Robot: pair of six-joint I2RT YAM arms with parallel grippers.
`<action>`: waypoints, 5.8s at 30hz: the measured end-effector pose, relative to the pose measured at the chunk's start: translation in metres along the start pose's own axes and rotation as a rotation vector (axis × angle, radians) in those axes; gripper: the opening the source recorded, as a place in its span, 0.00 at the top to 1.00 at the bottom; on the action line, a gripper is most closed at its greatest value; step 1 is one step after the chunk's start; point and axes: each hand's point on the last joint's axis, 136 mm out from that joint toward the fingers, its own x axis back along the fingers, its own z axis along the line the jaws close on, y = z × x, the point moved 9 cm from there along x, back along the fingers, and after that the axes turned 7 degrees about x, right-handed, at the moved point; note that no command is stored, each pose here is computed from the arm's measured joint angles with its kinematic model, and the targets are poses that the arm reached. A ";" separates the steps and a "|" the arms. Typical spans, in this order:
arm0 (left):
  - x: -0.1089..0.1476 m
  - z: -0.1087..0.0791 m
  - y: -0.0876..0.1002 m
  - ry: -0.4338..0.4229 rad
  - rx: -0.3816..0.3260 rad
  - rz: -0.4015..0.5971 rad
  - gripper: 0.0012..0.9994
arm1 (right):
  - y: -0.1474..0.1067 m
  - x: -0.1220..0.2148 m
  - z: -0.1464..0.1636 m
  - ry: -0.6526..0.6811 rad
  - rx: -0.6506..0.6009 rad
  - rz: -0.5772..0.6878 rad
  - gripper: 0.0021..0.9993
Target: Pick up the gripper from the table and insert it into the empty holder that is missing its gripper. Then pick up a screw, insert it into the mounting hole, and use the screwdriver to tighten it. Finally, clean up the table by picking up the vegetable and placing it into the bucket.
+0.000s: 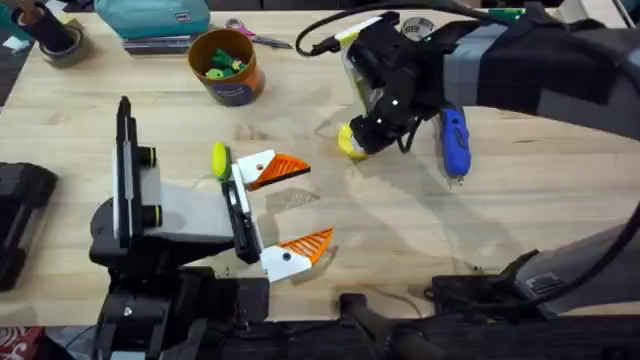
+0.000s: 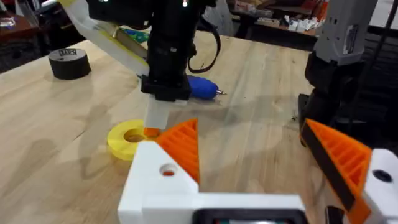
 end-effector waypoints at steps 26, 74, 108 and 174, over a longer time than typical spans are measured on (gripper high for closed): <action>0.000 0.000 0.000 0.000 0.000 0.000 0.01 | 0.027 0.052 -0.001 -0.001 0.000 0.000 1.00; 0.000 0.000 0.000 0.000 0.000 0.000 0.01 | 0.045 0.233 0.039 -0.004 0.193 -0.208 1.00; 0.000 0.000 0.000 0.000 0.000 0.000 0.01 | 0.029 0.241 0.136 0.058 0.698 -0.282 1.00; 0.000 0.000 0.000 0.000 0.000 0.000 0.01 | 0.035 0.191 0.178 0.153 0.981 -0.190 1.00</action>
